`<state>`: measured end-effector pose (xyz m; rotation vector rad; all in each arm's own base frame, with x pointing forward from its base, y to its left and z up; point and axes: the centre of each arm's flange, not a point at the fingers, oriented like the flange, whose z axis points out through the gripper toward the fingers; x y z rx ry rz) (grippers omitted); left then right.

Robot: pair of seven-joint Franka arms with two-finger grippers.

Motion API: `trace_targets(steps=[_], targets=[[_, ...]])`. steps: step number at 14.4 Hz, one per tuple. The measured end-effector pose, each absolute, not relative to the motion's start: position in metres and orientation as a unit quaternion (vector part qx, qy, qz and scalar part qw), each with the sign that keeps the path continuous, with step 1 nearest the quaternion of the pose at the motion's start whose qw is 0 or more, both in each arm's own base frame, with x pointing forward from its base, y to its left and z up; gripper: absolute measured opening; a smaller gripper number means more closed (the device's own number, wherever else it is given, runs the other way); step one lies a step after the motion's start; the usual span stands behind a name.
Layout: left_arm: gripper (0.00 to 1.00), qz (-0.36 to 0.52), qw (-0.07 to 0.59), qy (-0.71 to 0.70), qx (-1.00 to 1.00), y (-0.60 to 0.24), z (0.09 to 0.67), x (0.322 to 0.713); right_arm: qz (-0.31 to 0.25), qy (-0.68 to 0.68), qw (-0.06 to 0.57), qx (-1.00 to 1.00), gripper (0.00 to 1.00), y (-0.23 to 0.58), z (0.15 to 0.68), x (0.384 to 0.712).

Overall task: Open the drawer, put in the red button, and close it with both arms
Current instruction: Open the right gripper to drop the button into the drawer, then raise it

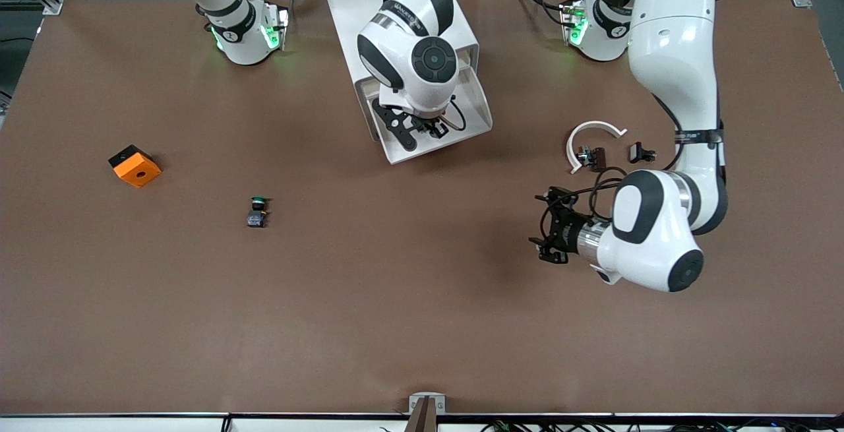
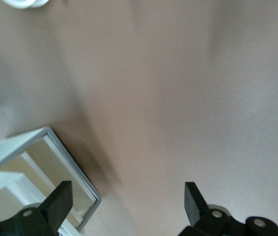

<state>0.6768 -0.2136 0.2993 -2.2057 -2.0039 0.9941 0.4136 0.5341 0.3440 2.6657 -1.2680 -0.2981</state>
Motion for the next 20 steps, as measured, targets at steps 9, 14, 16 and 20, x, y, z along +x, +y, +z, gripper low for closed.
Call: trace_targets(steps=[9,14,16,20], targets=[[1.00,0.174,-0.033,-0.272,-0.946,-0.233,0.339,0.673,-0.093,-0.436,0.070,0.893,1.00,0.523,0.390,0.428],[1.00,0.141,-0.068,-0.185,-0.970,-0.257,0.352,0.653,-0.109,-0.406,0.069,0.905,1.00,0.448,0.487,0.473],[1.00,0.134,-0.071,-0.165,-0.975,-0.292,0.334,0.637,-0.116,-0.368,0.058,0.921,1.00,0.403,0.523,0.491],[1.00,0.136,-0.056,-0.141,-0.979,-0.357,0.273,0.588,-0.133,-0.263,0.032,0.955,1.00,0.295,0.585,0.513]])
